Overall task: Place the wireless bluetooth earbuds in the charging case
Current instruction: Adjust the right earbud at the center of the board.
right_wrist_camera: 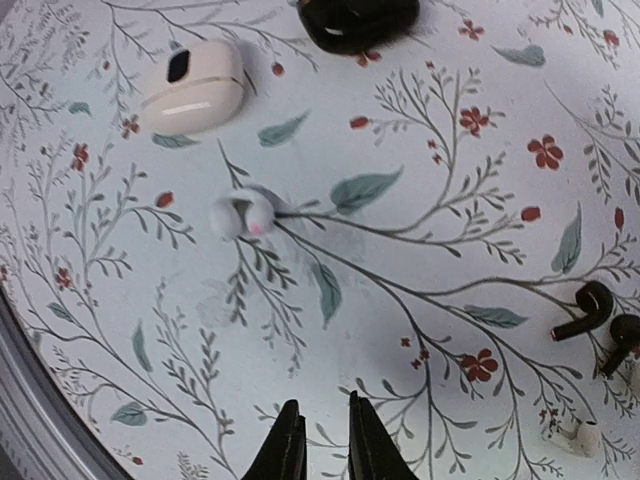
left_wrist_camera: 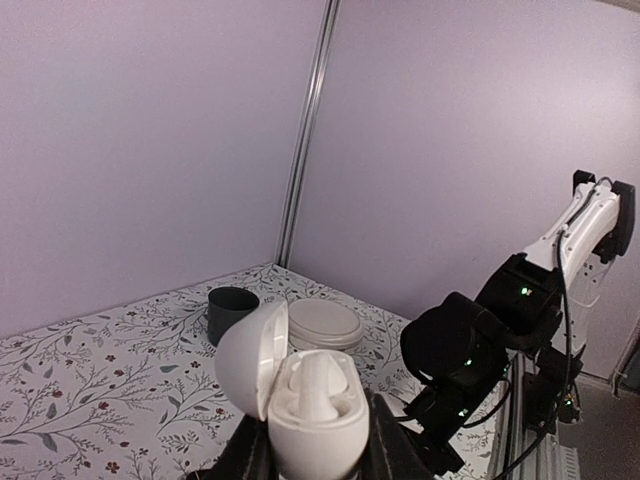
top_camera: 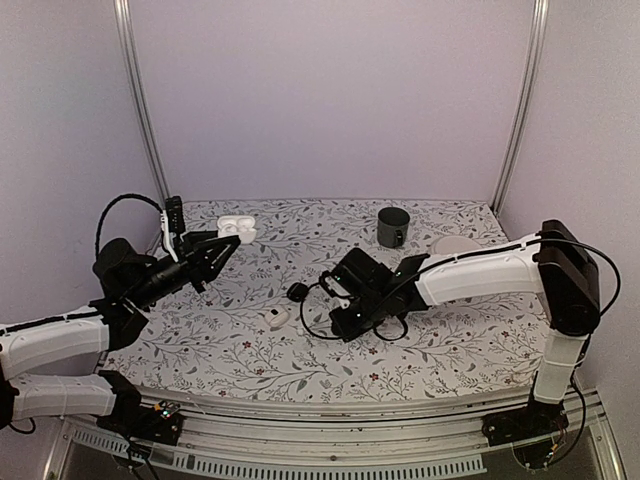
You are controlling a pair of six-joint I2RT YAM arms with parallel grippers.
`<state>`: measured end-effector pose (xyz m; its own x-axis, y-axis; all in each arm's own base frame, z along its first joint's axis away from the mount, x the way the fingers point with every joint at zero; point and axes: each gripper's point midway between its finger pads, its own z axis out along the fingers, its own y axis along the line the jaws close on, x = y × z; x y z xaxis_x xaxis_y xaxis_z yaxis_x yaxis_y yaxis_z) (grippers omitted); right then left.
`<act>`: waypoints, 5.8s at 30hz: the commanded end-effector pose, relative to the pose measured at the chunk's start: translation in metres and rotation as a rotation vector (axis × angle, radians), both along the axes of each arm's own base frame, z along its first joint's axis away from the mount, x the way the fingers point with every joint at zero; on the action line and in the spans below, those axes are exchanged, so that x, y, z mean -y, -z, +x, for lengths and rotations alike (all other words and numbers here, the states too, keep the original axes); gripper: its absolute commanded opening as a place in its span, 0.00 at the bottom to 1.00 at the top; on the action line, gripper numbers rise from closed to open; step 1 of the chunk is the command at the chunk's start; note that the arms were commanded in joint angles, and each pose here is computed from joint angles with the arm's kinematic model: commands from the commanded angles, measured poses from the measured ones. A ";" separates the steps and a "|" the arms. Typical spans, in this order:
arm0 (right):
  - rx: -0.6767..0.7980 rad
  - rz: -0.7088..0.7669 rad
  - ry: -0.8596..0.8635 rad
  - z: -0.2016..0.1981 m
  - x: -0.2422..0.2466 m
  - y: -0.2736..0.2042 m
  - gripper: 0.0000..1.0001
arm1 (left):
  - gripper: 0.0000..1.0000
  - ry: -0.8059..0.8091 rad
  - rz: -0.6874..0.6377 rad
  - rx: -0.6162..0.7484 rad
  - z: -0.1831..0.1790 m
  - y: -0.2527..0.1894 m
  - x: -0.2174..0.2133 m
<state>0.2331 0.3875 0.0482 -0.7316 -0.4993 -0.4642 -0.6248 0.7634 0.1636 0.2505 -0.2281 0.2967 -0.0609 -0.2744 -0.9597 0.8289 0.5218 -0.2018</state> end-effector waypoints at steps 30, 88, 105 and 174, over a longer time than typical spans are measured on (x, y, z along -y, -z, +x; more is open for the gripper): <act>-0.030 0.034 0.085 0.050 -0.075 0.035 0.25 | 0.00 -0.028 -0.003 0.022 -0.002 -0.009 -0.009; -0.011 0.117 -0.032 0.055 -0.098 0.021 0.29 | 0.00 -0.019 -0.007 -0.006 -0.001 -0.005 -0.008; -0.084 0.091 -0.120 0.025 -0.096 0.021 0.31 | 0.00 -0.017 -0.008 -0.011 0.001 -0.003 -0.007; 0.084 0.053 -0.468 -0.020 -0.070 0.004 0.31 | 0.00 -0.012 -0.005 -0.009 0.000 -0.003 -0.006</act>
<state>0.2119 0.4581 0.0527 -0.4179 -0.7182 -0.5564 -0.8984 0.4178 0.1355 0.2506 -0.2268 0.2907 -0.0959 -0.2641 -0.9597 0.8213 0.5238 -0.2262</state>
